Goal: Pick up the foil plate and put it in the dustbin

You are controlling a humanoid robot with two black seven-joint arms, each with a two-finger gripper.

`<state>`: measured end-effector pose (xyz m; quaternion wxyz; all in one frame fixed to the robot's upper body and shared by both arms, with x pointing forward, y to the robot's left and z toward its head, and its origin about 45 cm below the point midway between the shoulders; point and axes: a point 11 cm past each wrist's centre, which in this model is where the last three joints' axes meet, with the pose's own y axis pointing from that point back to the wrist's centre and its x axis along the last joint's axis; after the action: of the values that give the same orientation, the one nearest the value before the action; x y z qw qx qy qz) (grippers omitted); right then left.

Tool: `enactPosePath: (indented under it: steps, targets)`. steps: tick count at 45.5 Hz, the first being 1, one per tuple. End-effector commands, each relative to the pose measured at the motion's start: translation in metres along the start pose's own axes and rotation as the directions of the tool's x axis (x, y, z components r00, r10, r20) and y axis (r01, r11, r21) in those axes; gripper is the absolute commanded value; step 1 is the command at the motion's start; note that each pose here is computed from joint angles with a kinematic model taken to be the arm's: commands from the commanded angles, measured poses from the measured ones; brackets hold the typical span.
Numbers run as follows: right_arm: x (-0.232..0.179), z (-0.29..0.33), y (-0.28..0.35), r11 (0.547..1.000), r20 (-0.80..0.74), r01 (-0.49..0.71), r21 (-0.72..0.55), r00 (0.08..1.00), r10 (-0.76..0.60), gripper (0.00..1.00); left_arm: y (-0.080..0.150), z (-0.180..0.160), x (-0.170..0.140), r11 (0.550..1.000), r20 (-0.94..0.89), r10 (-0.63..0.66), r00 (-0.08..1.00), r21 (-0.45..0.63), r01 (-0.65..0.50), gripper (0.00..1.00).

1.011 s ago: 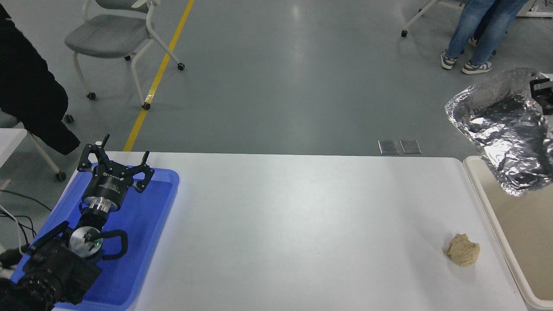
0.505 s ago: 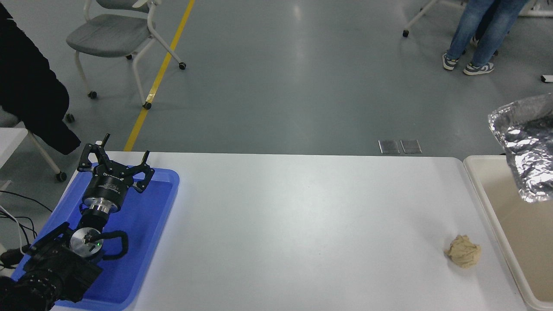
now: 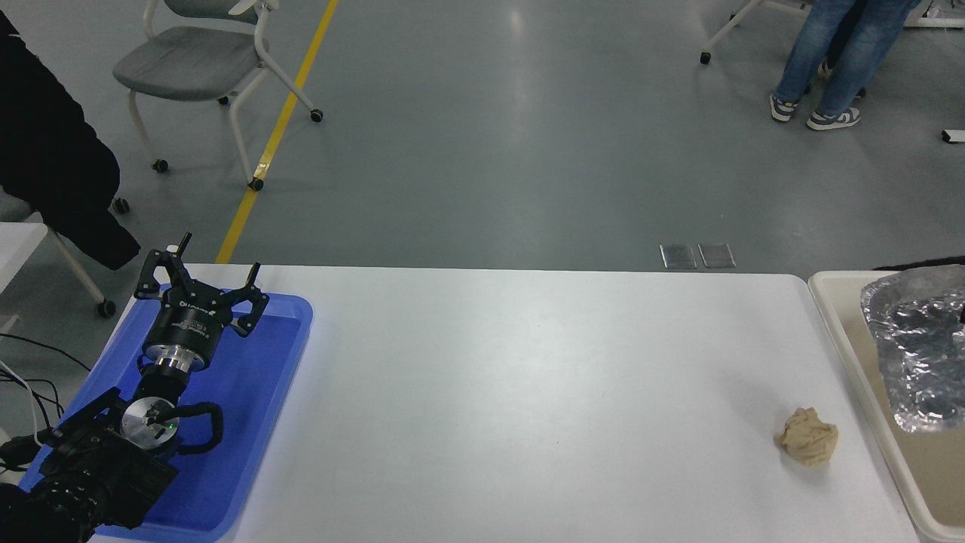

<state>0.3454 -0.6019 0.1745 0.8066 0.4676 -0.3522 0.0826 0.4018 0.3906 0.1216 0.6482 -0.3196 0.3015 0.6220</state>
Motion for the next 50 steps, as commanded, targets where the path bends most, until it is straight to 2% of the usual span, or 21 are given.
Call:
enactPosePath:
  steps: [1,5,6,9,10,23,34,42,50]
  targets:
    - [-0.020,-0.003,-0.009,1.000,-0.015,-0.028,-0.008,0.999,0.028,0.00,0.000,0.000,0.000,1.000,0.000,0.000,1.000,0.000,0.000,1.00]
    - [-0.020,-0.003,-0.009,0.999,-0.015,-0.038,-0.009,0.999,0.038,0.02,0.000,0.000,0.000,1.000,0.000,0.000,1.000,0.000,0.000,1.00]
    - [-0.021,-0.003,-0.009,0.999,-0.015,-0.041,-0.007,0.999,0.041,0.13,0.000,0.000,0.000,1.000,0.000,0.000,1.000,0.000,0.000,1.00]
    - [-0.019,-0.003,-0.009,0.999,0.008,-0.050,-0.006,0.999,0.050,0.90,0.000,0.000,0.000,1.000,0.000,0.000,1.000,0.000,0.000,1.00]
    - [-0.019,-0.004,-0.009,0.999,0.017,-0.050,-0.003,0.999,0.050,1.00,0.000,0.000,0.000,1.000,0.000,0.000,1.000,0.000,0.000,1.00]
    - [-0.011,-0.003,-0.007,0.998,0.039,-0.063,0.000,0.997,0.063,1.00,0.000,0.000,0.000,1.000,0.000,0.000,1.000,0.000,0.000,1.00]
    - [0.024,-0.021,0.004,0.995,0.038,-0.095,0.040,0.995,0.094,1.00,-0.001,0.000,-0.001,1.000,0.000,-0.001,1.000,-0.001,0.001,1.00]
    - [0.058,-0.065,0.033,0.987,-0.050,-0.029,0.157,0.998,0.037,1.00,-0.001,-0.001,-0.001,1.000,-0.001,-0.002,1.000,0.000,0.002,1.00]
    - [0.070,-0.095,0.073,0.962,-0.134,0.048,0.269,0.991,-0.012,1.00,-0.001,-0.001,-0.001,1.000,-0.001,-0.002,1.000,0.000,0.002,1.00]
